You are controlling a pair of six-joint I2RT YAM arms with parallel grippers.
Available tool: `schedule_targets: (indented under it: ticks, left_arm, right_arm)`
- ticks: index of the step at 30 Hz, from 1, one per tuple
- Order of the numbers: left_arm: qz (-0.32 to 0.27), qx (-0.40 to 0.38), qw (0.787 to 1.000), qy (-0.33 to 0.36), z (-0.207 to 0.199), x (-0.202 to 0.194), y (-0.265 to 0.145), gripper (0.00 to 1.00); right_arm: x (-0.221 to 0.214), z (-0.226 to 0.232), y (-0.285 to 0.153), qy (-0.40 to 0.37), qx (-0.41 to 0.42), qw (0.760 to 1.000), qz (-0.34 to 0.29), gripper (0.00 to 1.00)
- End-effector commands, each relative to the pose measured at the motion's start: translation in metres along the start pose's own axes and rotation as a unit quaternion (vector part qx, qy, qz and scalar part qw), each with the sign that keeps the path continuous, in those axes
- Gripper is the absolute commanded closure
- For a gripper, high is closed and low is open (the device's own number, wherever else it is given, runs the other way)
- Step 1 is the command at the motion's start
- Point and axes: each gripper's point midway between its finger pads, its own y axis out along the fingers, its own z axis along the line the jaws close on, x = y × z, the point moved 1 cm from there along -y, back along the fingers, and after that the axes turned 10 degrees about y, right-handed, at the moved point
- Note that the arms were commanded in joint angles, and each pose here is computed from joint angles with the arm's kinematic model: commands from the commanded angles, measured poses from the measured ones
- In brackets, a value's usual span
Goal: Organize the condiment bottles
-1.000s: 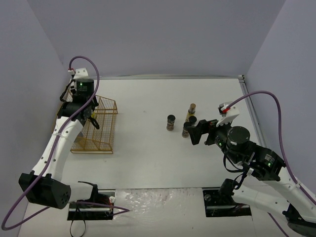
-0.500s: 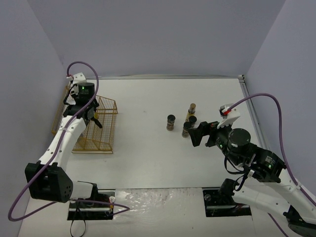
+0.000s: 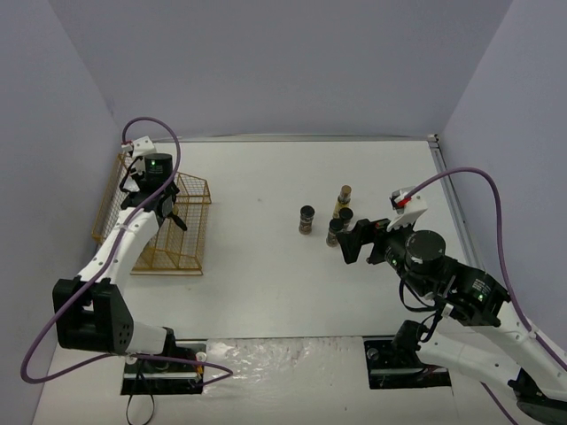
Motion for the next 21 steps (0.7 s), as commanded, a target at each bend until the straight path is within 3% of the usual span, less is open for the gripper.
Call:
schedule_targets:
  ticks: [1,17,21]
  left_arm:
    - [-0.082,0.009,0.995,-0.059,0.004,0.051,0.001,0.99]
    - [-0.034,0.015,0.998,-0.052,0.000,0.024,0.019,0.95]
    - [-0.027,0.018,0.998,-0.048,0.001,0.020,0.021,0.82]
  right_arm:
    - [0.008,0.006,0.008,0.010,0.002,1.000,-0.022,0.00]
    - [0.001,0.000,0.011,0.008,-0.009,1.000,-0.017,0.00]
    - [0.000,-0.001,0.012,0.008,-0.011,1.000,-0.017,0.00]
